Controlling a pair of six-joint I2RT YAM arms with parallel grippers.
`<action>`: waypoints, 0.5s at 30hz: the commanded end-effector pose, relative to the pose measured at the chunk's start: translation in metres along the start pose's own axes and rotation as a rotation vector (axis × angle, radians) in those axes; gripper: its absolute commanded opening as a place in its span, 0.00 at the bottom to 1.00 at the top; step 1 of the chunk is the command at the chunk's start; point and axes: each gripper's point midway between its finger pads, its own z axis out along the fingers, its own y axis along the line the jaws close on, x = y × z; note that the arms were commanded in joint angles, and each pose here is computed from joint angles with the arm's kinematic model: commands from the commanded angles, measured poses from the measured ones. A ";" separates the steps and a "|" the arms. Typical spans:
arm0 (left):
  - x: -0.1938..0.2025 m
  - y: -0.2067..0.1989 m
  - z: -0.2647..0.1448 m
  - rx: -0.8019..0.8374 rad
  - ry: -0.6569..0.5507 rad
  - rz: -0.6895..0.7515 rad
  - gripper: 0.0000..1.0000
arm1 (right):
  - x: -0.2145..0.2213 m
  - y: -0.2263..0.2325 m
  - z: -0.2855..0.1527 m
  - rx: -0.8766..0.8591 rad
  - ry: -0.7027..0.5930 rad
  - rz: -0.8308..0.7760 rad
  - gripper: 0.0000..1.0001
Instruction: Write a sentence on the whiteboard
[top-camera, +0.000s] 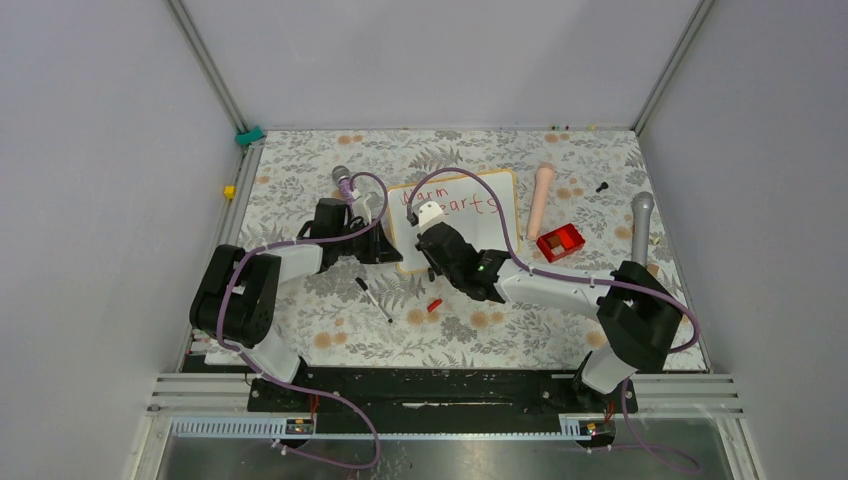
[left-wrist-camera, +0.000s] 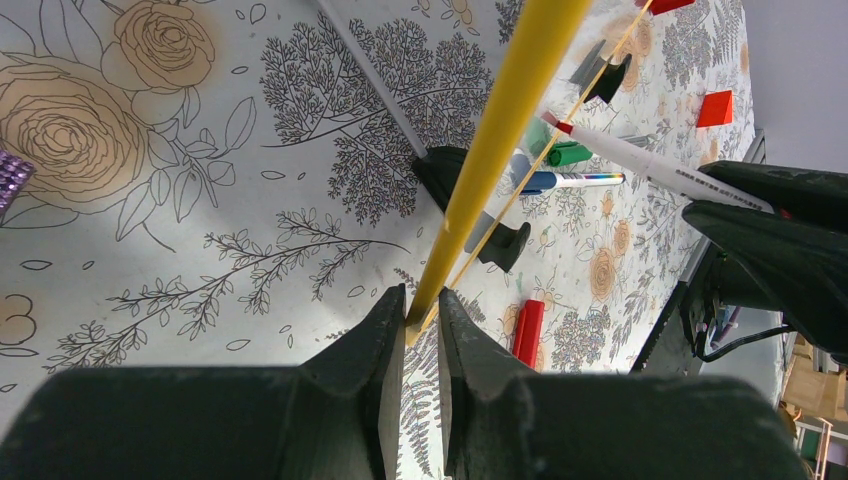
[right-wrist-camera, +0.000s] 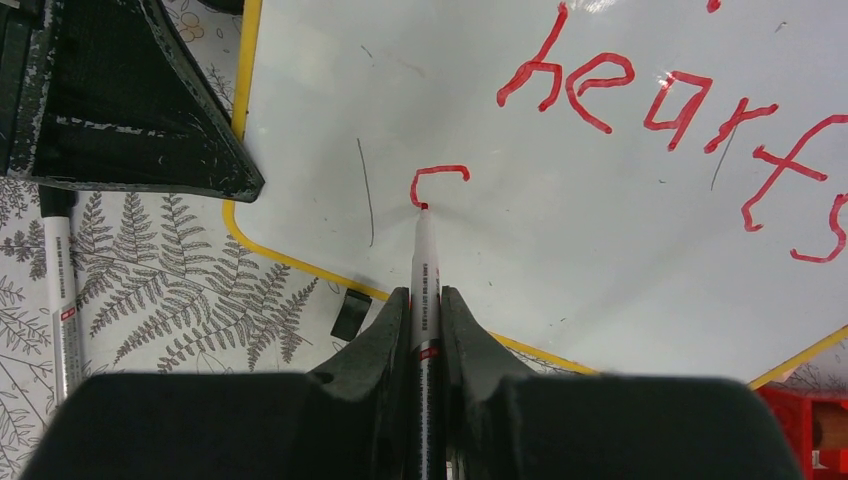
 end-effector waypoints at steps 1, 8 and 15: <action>-0.022 0.004 0.001 -0.020 -0.052 0.039 0.00 | -0.010 -0.022 -0.005 0.091 -0.017 0.006 0.00; -0.022 0.004 0.000 -0.020 -0.053 0.039 0.00 | -0.013 -0.027 -0.007 0.103 -0.026 0.020 0.00; -0.022 0.004 0.001 -0.019 -0.052 0.039 0.00 | -0.011 -0.030 -0.012 0.100 -0.014 0.014 0.00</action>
